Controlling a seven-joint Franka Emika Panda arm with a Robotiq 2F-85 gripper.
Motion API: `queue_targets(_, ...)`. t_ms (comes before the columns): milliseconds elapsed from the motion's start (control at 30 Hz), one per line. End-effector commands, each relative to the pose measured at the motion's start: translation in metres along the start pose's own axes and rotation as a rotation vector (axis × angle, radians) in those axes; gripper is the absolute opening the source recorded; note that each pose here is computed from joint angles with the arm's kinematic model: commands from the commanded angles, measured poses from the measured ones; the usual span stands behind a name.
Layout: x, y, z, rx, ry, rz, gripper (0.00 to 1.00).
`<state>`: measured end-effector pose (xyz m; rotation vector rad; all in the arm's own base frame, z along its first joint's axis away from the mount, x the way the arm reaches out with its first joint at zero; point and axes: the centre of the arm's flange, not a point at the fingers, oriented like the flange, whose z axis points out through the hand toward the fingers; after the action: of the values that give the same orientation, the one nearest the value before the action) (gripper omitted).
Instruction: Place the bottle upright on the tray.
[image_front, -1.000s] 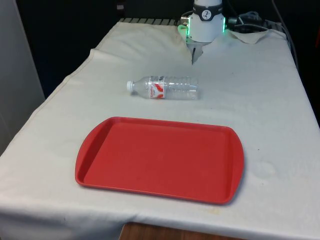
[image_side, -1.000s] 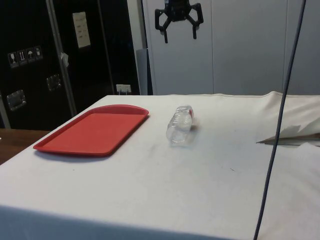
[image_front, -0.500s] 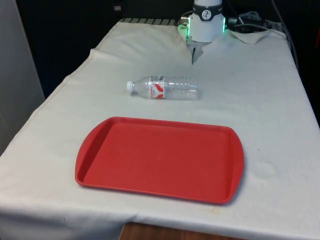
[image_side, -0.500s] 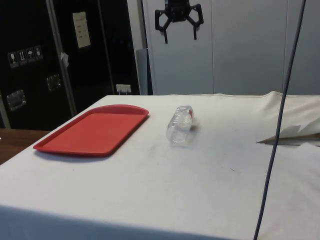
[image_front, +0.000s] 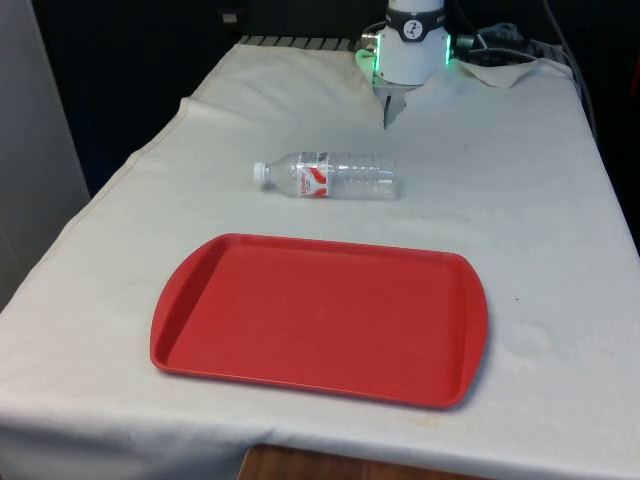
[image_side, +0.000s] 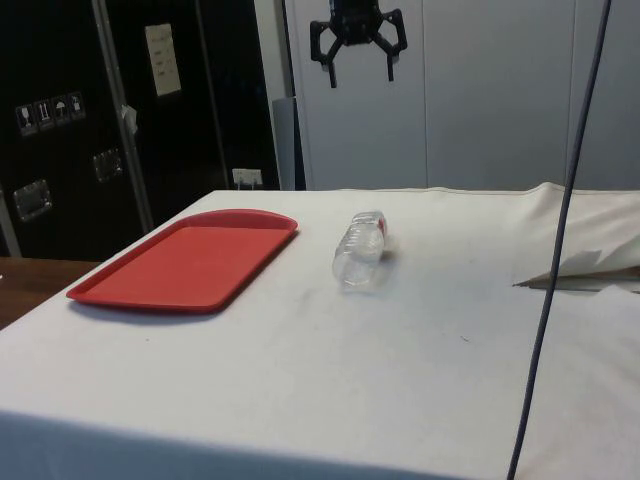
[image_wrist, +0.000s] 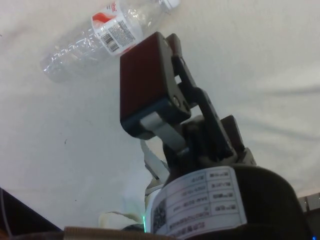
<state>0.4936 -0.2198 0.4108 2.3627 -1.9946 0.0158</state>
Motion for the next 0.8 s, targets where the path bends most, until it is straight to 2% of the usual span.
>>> queue_targets(0, 0.0, -0.0002, 0.0001, 0.0, -0.001, 0.015, 1.0)
queue_targets(67, 0.0009, 0.0003, 0.0006, -0.001, -0.002, 0.031, 1.0)
queue_targets(100, 0.0, -0.0001, 0.0005, -0.001, 0.0, 0.02, 1.0)
queue_targets(133, 0.0004, 0.0, 0.0006, -0.001, -0.002, 0.037, 1.0)
queue_targets(367, 0.0013, 0.0005, 0.0017, -0.004, -0.002, 0.095, 1.0)
queue_targets(400, 0.0002, 0.0003, 0.002, -0.005, -0.001, 0.079, 1.0)
queue_targets(467, 0.001, 0.0006, 0.0026, -0.006, -0.003, 0.115, 1.0)
queue_targets(500, 0.0006, 0.0003, 0.0026, -0.006, -0.003, 0.12, 1.0)
queue_targets(767, 0.0005, 0.0007, 0.0026, -0.007, -0.003, 0.119, 1.0)
